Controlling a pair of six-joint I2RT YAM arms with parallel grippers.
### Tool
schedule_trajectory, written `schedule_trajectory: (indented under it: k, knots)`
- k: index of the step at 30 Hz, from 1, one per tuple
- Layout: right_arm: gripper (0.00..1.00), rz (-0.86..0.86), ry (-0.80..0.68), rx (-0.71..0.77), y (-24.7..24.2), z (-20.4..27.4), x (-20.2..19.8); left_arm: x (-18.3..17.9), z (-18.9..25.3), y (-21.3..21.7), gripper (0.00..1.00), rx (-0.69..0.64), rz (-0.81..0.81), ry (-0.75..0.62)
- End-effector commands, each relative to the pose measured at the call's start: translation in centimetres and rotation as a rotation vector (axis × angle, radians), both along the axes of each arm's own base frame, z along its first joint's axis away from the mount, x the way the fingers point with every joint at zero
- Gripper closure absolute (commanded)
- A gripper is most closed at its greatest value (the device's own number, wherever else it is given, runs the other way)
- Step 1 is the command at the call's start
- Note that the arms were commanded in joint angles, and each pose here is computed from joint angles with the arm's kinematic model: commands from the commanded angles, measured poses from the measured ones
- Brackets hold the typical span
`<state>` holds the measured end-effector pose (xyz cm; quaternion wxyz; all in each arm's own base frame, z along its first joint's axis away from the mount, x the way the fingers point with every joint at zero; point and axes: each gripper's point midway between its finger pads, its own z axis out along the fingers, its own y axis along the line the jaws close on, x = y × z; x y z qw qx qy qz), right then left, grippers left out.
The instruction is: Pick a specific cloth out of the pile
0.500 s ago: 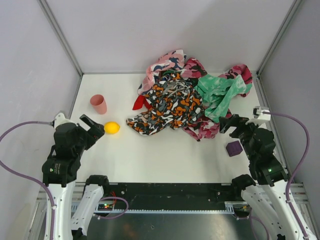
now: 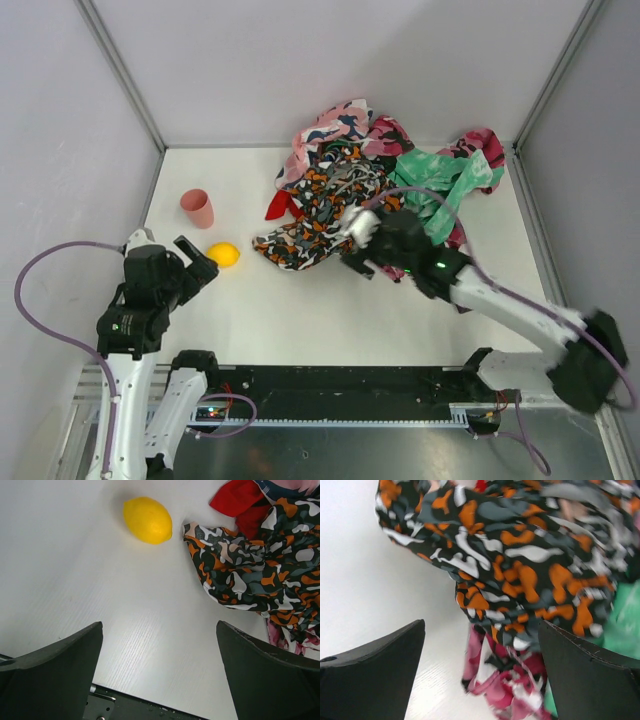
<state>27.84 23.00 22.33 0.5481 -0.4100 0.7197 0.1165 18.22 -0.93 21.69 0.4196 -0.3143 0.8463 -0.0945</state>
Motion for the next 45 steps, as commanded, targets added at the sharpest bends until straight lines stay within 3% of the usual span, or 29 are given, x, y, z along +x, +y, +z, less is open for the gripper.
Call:
schedule_trajectory:
  k: [1,7,14,16,19,22,24,28,34,39,45]
  knots:
    - [0.01,0.158,-0.153,-0.539,2.7,-3.9,3.4,-0.3,-0.5,-0.5,0.00,0.004,-0.047,0.010]
    - [0.01,0.356,-0.111,-0.721,6.8,-9.2,5.9,-0.4,-1.0,0.0,0.00,0.033,-0.040,0.021]
    - [0.02,0.304,-0.203,-0.701,9.8,-11.8,11.2,-0.1,-2.4,0.1,0.00,0.035,-0.034,0.082]
    - [0.17,0.235,-0.250,-0.693,10.2,-11.6,13.0,-0.1,-2.8,0.1,0.00,0.036,-0.035,0.096]
    - [0.58,0.132,-0.304,-0.598,11.0,-9.4,14.4,-0.1,-2.9,0.2,0.00,0.038,-0.028,0.100]
    - [0.89,0.033,-0.332,-0.434,11.0,-4.9,15.5,0.0,-2.6,0.3,0.00,0.037,-0.021,0.090]
    - [0.97,-0.072,-0.341,-0.310,9.4,-1.4,16.9,0.1,-2.4,0.3,0.00,0.032,-0.017,0.086]
    - [1.00,-0.271,-0.304,-0.065,4.7,4.4,19.6,0.3,-2.2,-0.1,0.00,0.012,-0.020,0.086]
    - [1.00,-0.542,-0.155,0.170,-4.7,7.8,24.0,1.4,-2.3,-0.9,0.00,-0.026,-0.048,0.092]
    - [1.00,-0.793,0.053,0.224,-12.7,3.4,26.9,3.0,-2.1,-2.0,0.00,-0.063,-0.089,0.076]
    - [1.00,-0.964,0.312,0.230,-17.3,-4.8,28.6,6.0,-1.8,-4.9,0.00,-0.149,-0.199,0.048]
